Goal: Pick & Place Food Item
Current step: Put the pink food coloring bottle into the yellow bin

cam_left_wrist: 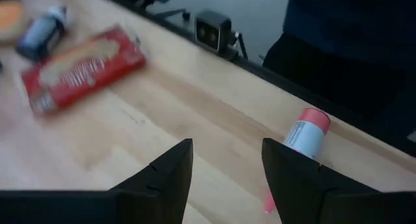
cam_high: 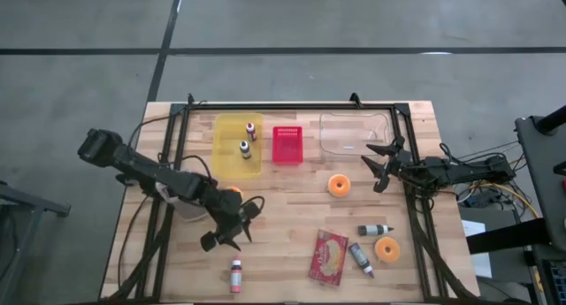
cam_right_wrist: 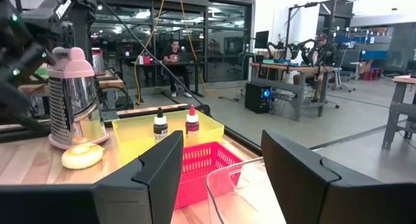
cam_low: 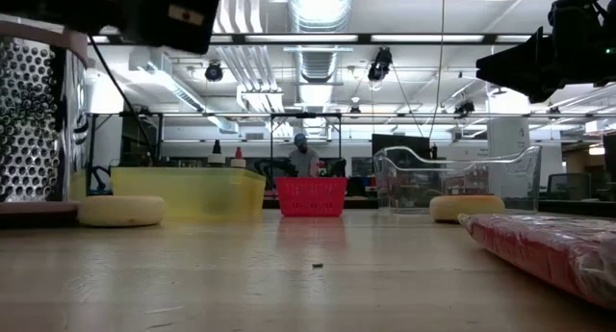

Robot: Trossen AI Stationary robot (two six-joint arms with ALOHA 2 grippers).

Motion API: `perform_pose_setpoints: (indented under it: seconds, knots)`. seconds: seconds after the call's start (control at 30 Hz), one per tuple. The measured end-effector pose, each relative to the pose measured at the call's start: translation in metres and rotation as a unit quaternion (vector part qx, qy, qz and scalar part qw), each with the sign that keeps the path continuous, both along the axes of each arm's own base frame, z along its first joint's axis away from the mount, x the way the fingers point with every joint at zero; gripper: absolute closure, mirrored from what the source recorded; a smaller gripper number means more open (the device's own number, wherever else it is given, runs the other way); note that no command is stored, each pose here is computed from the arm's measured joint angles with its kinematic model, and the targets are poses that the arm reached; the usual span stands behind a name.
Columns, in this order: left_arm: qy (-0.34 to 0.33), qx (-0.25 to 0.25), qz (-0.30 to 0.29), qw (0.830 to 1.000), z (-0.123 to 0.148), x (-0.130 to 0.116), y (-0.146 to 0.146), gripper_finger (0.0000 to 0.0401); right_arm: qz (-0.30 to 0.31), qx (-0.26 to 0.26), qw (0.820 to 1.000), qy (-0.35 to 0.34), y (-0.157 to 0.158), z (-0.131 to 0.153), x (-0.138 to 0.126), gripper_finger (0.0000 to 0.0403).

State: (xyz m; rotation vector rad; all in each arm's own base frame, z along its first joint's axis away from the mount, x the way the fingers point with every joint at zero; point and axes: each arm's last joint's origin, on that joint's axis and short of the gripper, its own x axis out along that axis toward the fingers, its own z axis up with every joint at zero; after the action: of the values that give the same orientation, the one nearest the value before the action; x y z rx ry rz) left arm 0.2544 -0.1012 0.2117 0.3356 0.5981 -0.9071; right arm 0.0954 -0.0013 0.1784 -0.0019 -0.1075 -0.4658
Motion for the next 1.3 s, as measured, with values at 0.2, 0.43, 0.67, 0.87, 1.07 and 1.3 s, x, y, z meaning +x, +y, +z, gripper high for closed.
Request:
perform_pose_setpoints:
  seconds: [0.2,0.43,0.67,0.87,1.07,1.3]
  knots:
    - [-0.046,-0.060,-0.070,0.995,0.017,0.014,0.029,0.0211,0.000,0.000,1.000,0.000,0.000,0.000,0.000,0.0199]
    - [-0.045,-0.102,-0.060,0.992,0.004,0.023,0.074,0.0211,0.000,0.000,1.000,0.000,0.000,0.000,0.000,0.0199]
    - [-0.021,-0.169,-0.111,0.979,-0.033,0.040,0.092,0.0211,0.000,0.000,1.000,0.000,0.000,0.000,0.000,0.0199]
    - [-0.001,-0.211,-0.147,0.966,-0.061,0.046,0.095,0.0211,0.000,0.000,1.000,0.000,0.000,0.000,0.000,0.0199]
    - [-0.009,-0.179,-0.143,0.973,-0.068,0.045,0.096,0.0211,0.000,0.000,1.000,0.000,0.000,0.000,0.000,0.0199]
    - [0.042,-0.153,-0.110,0.981,-0.084,0.033,0.093,0.0211,0.000,0.000,1.000,0.000,0.000,0.000,0.000,0.0199]
